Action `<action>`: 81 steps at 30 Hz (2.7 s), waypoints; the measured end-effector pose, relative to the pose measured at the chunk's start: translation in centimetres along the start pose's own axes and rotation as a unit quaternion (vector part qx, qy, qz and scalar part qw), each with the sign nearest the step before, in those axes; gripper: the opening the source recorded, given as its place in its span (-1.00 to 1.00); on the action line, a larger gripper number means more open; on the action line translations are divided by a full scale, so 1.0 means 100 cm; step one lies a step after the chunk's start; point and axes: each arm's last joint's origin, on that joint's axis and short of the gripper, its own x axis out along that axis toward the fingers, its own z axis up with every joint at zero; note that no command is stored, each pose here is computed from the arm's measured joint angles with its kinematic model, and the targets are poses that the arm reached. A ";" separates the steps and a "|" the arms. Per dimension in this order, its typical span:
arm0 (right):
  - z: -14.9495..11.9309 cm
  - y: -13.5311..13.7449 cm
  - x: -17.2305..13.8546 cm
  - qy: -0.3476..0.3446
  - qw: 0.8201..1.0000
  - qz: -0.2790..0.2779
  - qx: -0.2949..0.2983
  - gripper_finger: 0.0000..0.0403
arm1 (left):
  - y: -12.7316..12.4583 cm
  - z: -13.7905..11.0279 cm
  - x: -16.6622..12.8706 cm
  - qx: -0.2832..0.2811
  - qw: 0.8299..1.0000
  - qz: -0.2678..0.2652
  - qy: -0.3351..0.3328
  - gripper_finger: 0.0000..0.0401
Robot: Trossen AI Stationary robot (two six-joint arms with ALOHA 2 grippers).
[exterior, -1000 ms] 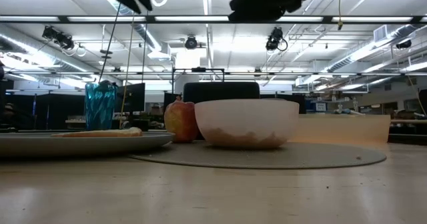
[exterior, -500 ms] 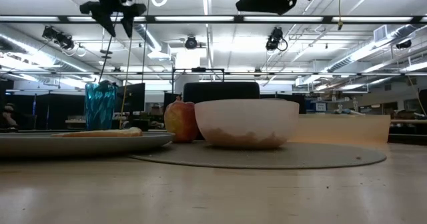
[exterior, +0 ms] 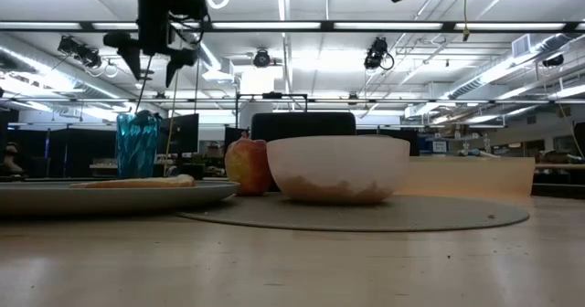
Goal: Arrange a breakfast setting
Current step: Put the black spoon on the gray placemat beside the orange bowl
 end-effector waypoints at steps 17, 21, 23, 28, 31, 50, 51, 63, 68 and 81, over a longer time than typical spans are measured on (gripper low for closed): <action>-0.002 -0.003 0.002 0.003 0.999 0.043 -0.022 0.67 | 0.003 -0.011 0.061 -0.063 0.996 0.038 -0.059 0.58; -0.004 -0.003 0.002 0.013 0.999 0.046 -0.026 0.67 | 0.000 -0.011 0.067 -0.075 0.994 0.049 -0.062 0.58; -0.004 -0.003 0.002 0.013 0.999 0.045 -0.026 0.67 | -0.003 -0.012 0.072 -0.081 0.993 0.063 -0.064 0.58; -0.004 -0.003 0.002 0.016 0.999 0.045 -0.024 0.67 | -0.010 -0.017 0.087 -0.099 0.990 0.080 -0.053 0.58; -0.005 -0.003 0.002 0.021 0.998 0.048 -0.025 0.67 | -0.013 -0.018 0.093 -0.103 0.989 0.089 -0.051 0.58; -0.005 -0.003 0.002 0.022 0.998 0.049 -0.029 0.67 | -0.022 -0.025 0.118 -0.136 0.979 0.137 -0.064 0.57; -0.005 -0.003 0.002 0.022 0.998 0.049 -0.029 0.67 | -0.022 -0.025 0.120 -0.140 0.978 0.139 -0.063 0.56; -0.006 -0.003 0.002 0.025 0.998 0.051 -0.036 0.67 | -0.022 -0.025 0.120 -0.150 0.973 0.156 -0.082 0.52; -0.006 -0.003 0.002 0.025 0.998 0.051 -0.038 0.67 | -0.022 -0.025 0.120 -0.157 0.971 0.159 -0.087 0.32; -0.006 -0.003 0.002 0.024 0.998 0.051 -0.039 0.67 | -0.025 -0.027 0.117 -0.148 0.973 0.154 -0.083 -0.09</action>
